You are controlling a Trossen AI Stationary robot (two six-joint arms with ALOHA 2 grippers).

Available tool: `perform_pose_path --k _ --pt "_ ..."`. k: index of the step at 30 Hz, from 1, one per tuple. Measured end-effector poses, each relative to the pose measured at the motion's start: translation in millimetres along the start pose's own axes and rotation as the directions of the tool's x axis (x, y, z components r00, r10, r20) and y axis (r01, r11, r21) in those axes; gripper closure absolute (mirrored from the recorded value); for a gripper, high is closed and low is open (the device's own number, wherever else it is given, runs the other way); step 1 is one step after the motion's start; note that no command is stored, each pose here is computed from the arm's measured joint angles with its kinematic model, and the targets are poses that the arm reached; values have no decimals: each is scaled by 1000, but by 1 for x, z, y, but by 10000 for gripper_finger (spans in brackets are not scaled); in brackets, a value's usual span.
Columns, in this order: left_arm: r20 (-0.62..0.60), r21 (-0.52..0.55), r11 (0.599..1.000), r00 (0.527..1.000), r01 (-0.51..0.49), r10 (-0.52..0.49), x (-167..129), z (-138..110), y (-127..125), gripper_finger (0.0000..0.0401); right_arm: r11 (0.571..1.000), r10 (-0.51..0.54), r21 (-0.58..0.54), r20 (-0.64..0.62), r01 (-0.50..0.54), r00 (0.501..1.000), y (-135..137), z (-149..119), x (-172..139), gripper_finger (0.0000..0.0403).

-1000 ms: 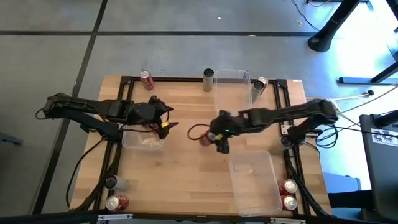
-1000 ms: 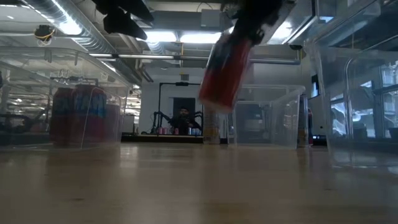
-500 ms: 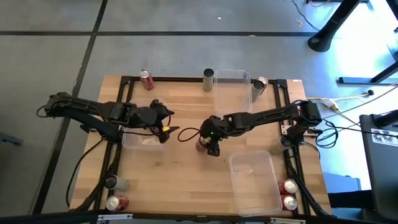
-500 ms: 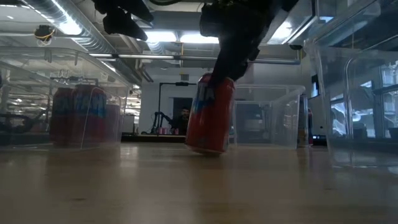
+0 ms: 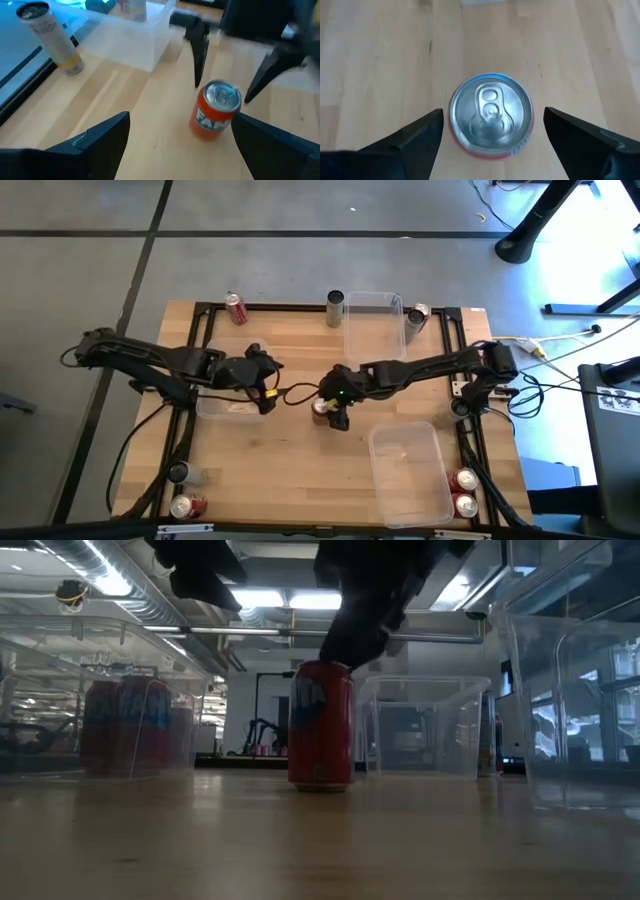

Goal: Sort soda cans
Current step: Put the red soda can into the middle transparent bin

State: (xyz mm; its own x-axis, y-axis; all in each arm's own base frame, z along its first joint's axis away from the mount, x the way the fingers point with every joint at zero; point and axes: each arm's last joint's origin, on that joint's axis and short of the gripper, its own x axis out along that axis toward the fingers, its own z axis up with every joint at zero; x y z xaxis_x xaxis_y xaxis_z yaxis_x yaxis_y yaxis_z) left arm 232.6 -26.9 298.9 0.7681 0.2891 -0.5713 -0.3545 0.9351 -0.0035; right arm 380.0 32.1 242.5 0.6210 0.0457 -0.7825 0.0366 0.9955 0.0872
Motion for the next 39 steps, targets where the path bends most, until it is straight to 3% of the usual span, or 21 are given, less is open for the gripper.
perform_pose_path --k 7,14,23,39 --pt "23 25 992 992 124 -125 22 5 -15 65 1000 -6 -2 55 6 998 11 0 -74 60" --pt "22 79 984 986 160 -163 40 3 -26 65 983 -179 -18 95 182 979 35 -20 -125 59" --pt "34 115 978 983 174 -179 79 -3 -43 65 934 -356 19 135 357 925 58 -55 -111 59" --pt "-2 81 986 989 148 -149 134 -27 -58 65 940 -342 58 93 337 935 57 -70 -96 58"
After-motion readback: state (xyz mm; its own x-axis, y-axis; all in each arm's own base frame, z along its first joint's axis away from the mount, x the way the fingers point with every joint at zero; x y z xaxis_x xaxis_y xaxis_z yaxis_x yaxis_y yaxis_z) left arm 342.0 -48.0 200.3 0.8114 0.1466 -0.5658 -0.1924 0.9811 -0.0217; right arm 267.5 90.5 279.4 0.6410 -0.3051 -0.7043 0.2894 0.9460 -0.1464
